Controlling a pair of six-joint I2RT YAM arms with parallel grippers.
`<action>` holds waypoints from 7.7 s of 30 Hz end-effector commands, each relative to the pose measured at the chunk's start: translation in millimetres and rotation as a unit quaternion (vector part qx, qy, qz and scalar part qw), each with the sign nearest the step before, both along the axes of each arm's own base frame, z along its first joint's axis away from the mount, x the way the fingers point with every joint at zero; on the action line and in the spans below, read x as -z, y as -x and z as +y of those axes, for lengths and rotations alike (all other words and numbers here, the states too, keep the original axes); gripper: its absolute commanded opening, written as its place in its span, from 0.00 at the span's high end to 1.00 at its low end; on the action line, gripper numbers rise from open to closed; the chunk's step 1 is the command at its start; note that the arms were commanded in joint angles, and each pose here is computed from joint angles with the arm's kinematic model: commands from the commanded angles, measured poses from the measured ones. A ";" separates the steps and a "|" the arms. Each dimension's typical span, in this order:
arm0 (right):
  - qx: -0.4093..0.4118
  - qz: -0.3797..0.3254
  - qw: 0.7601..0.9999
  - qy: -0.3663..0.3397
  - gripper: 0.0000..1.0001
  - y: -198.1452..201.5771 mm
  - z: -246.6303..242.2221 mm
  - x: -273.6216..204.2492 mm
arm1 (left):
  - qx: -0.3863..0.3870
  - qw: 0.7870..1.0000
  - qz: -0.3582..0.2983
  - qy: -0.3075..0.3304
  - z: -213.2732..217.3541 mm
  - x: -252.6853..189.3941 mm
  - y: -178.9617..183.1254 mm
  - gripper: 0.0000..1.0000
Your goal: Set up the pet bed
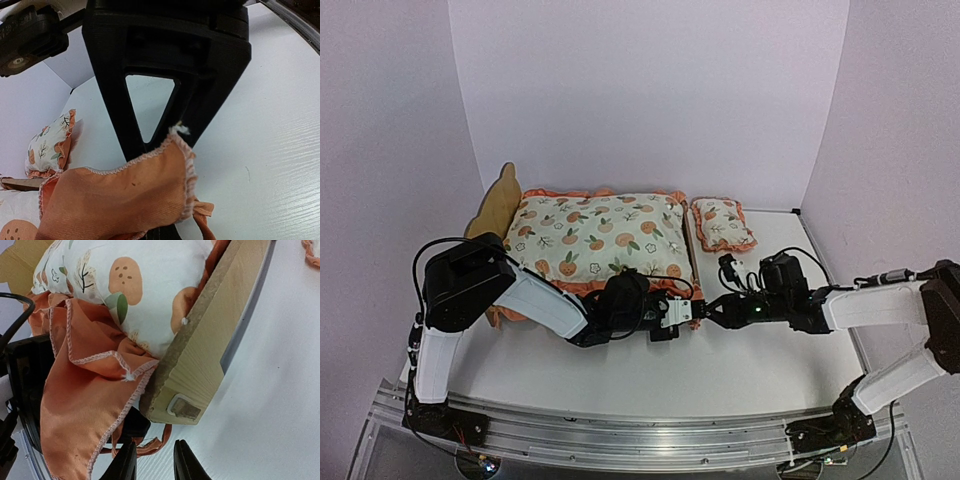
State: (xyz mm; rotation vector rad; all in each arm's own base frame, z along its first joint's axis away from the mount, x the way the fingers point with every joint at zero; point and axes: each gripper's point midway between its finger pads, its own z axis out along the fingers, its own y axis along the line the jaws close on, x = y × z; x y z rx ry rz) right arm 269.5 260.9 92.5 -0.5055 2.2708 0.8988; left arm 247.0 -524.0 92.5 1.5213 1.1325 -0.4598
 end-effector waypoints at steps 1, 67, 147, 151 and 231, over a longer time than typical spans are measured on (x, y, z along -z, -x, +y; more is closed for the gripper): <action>-0.053 -0.020 0.998 -0.025 0.72 4.2 16.0 -6.5 | -0.021 0.997 0.040 -0.059 12.0 44.3 -5.3 1.00; -0.051 -0.018 0.998 -0.022 1.00 -7.2 23.2 2.3 | -0.003 0.996 0.072 -0.052 35.6 -13.5 24.0 0.55; 0.200 -0.103 0.971 0.080 1.00 -96.6 -68.7 -77.0 | -0.051 0.984 0.001 -0.171 111.8 72.6 21.6 1.00; 0.193 -0.075 0.976 0.070 1.00 -92.3 -67.1 -67.4 | -0.042 0.984 0.003 -0.173 113.3 77.1 25.4 1.00; 0.214 0.143 0.905 0.339 0.44 -75.2 -52.2 2.0 | -0.293 0.914 0.017 -0.282 350.8 -36.7 -41.6 0.95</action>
